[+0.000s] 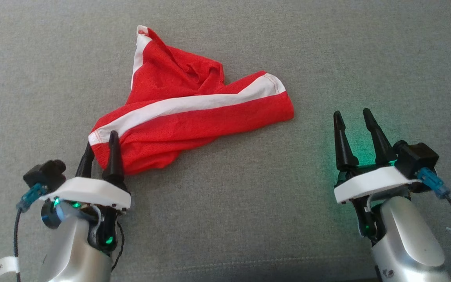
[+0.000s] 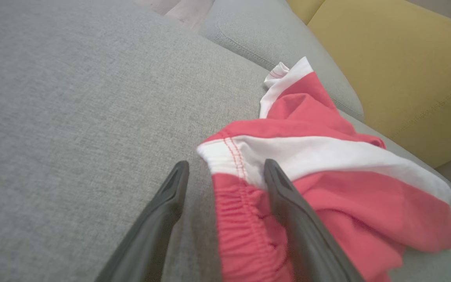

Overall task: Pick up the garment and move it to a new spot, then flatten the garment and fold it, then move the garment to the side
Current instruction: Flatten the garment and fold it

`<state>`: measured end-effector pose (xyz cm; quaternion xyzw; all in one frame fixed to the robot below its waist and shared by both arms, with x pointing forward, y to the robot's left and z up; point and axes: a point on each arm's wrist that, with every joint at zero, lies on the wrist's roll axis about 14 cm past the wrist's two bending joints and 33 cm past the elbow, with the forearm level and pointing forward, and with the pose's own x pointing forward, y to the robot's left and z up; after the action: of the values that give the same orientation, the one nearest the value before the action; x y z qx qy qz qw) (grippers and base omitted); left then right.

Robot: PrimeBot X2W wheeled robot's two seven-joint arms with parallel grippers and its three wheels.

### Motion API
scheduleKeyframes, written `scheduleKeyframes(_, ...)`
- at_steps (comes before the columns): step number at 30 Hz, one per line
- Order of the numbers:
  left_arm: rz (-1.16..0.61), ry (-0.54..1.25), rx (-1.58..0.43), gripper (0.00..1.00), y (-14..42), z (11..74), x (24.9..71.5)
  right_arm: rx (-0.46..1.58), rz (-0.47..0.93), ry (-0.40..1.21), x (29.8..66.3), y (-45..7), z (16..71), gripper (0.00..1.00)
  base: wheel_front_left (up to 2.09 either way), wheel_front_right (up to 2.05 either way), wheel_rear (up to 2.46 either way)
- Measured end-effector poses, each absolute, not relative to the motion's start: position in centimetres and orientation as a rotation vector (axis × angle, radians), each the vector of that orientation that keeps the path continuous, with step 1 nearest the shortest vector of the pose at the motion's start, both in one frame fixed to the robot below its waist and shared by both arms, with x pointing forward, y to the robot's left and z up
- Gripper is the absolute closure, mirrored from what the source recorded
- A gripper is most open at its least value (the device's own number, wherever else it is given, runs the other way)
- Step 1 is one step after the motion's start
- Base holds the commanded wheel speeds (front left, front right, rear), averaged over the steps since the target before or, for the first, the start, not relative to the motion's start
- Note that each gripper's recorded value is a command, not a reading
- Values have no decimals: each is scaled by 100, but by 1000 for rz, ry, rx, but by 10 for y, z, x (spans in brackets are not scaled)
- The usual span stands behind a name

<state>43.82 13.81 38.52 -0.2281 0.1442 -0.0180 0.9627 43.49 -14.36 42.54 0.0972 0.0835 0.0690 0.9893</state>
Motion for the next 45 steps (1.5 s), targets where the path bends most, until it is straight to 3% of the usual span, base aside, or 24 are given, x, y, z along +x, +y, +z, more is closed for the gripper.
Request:
scheduleKeyframes(27,60,314,-547,0,156,373,435,217,145,154,441,-140,430,0,0,0,0)
scheduleKeyframes(28,59,316,-553,9,155,373,435,217,145,155,441,-140,430,0,0,0,0)
scheduleKeyframes(30,46,323,-558,100,150,372,434,217,145,155,441,-140,430,0,0,0,0)
scheduleKeyframes(39,31,301,-552,100,151,379,436,221,151,160,443,-137,428,0,0,0,0)
scheduleKeyframes(45,20,249,-511,100,159,395,438,260,228,168,457,-107,428,0,0,0,0)
